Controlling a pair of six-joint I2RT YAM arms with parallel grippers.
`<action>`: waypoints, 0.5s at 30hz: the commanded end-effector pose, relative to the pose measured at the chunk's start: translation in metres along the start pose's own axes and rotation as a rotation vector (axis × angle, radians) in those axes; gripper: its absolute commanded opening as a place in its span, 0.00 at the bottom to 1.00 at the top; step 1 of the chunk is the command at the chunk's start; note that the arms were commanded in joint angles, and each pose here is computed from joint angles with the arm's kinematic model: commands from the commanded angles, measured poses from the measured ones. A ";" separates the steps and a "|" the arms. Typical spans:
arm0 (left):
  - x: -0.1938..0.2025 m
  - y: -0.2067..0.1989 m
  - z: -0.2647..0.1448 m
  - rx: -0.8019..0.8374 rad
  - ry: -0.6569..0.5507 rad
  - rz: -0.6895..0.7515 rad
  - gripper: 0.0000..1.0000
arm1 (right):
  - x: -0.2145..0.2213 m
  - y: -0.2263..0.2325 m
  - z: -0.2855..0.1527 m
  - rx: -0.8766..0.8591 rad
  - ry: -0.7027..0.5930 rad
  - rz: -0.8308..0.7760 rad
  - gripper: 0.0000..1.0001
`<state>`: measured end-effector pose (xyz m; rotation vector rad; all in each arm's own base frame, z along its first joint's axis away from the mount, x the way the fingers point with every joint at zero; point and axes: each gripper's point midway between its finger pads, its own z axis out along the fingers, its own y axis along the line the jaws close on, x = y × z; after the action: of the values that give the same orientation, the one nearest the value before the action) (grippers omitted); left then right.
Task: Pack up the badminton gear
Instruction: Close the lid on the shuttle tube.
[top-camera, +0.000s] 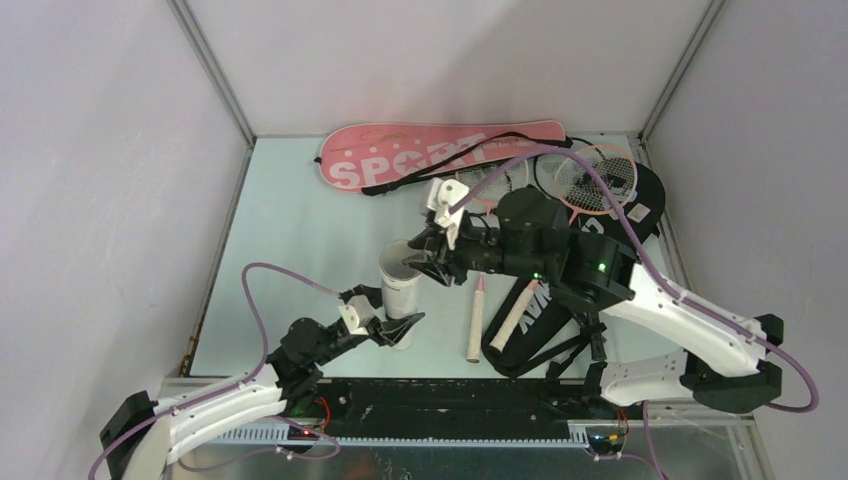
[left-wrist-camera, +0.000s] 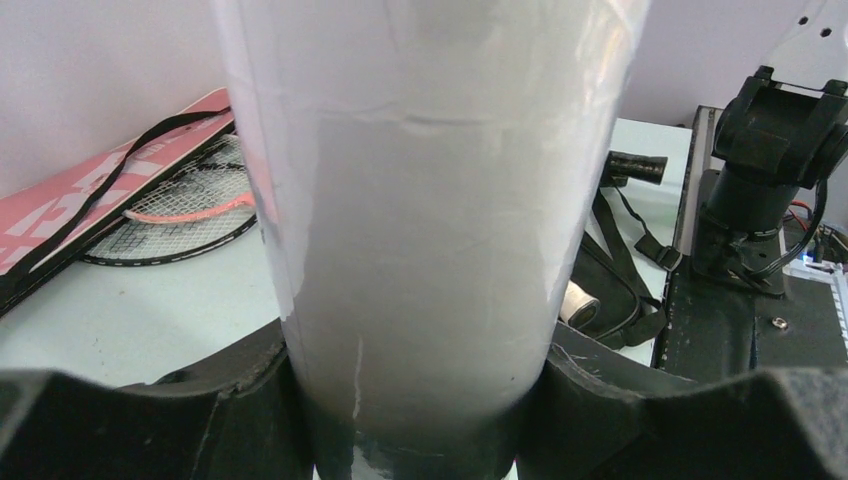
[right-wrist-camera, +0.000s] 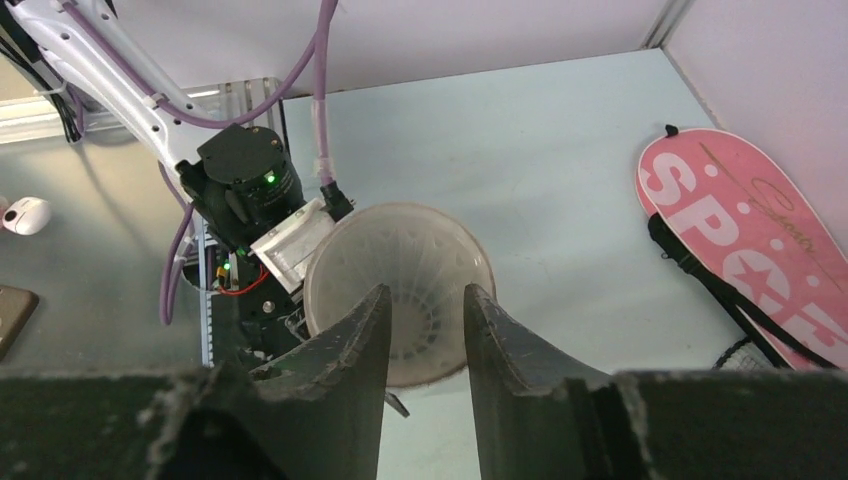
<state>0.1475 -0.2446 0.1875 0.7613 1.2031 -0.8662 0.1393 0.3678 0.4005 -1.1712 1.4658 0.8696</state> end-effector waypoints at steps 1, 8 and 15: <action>-0.067 0.001 0.004 0.000 -0.244 0.048 0.41 | -0.008 -0.010 -0.020 0.055 -0.048 0.002 0.37; -0.067 -0.001 0.001 0.011 -0.250 0.061 0.41 | 0.015 -0.012 -0.018 0.061 0.048 0.035 0.35; -0.063 -0.008 0.000 0.051 -0.245 0.086 0.41 | 0.029 -0.012 -0.011 0.056 0.152 0.058 0.30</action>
<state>0.1465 -0.2438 0.1962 0.7543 1.1651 -0.8672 0.1428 0.3537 0.4092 -1.1231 1.4899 0.8657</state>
